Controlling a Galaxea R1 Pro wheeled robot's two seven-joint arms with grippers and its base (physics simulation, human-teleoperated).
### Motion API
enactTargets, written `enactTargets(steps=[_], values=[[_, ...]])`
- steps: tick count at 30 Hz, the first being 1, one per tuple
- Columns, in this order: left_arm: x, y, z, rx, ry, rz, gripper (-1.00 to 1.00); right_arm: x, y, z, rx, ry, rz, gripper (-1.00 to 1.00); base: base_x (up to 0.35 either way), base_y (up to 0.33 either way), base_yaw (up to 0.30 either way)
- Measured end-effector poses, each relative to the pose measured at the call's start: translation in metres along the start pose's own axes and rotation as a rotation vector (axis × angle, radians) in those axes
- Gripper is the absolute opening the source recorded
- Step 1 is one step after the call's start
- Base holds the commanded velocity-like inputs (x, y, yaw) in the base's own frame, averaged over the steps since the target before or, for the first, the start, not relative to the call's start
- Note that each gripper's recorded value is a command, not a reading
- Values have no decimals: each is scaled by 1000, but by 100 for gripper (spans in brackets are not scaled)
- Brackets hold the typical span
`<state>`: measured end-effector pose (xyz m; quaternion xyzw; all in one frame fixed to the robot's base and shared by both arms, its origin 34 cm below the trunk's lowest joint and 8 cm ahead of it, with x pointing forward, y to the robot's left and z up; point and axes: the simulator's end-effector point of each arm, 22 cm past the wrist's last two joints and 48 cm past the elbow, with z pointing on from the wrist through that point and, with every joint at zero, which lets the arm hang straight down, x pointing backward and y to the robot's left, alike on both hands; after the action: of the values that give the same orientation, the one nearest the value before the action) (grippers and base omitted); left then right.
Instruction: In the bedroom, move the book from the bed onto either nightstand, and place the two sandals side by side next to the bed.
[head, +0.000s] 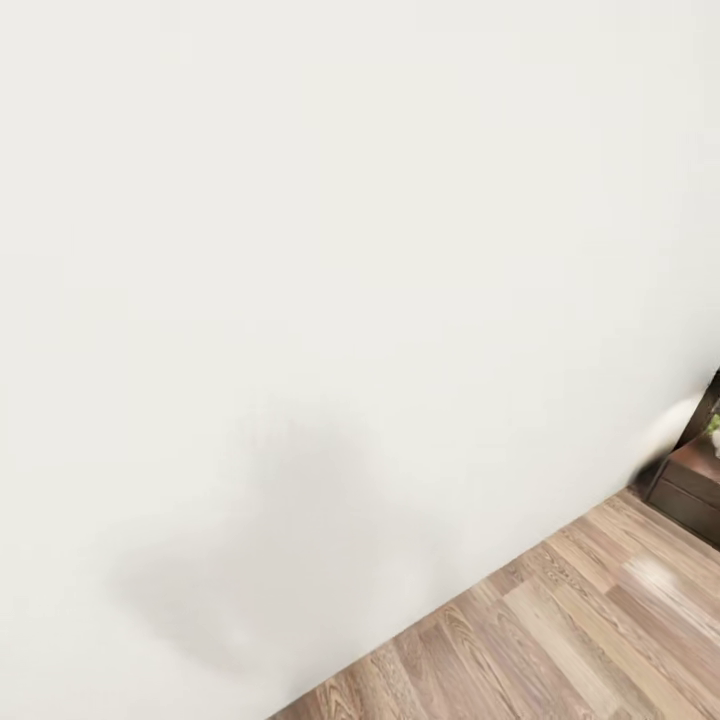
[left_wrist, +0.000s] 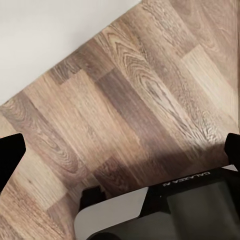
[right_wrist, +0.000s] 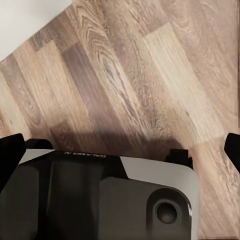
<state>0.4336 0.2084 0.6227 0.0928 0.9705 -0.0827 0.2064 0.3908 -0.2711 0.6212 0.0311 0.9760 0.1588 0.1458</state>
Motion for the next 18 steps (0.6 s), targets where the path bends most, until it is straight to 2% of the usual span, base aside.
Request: enactTargets(steps=[18], values=[[0, 0, 0, 0, 0, 0, 100, -1, 0, 0, -2, -2, 4, 100, 0, 0, -300]])
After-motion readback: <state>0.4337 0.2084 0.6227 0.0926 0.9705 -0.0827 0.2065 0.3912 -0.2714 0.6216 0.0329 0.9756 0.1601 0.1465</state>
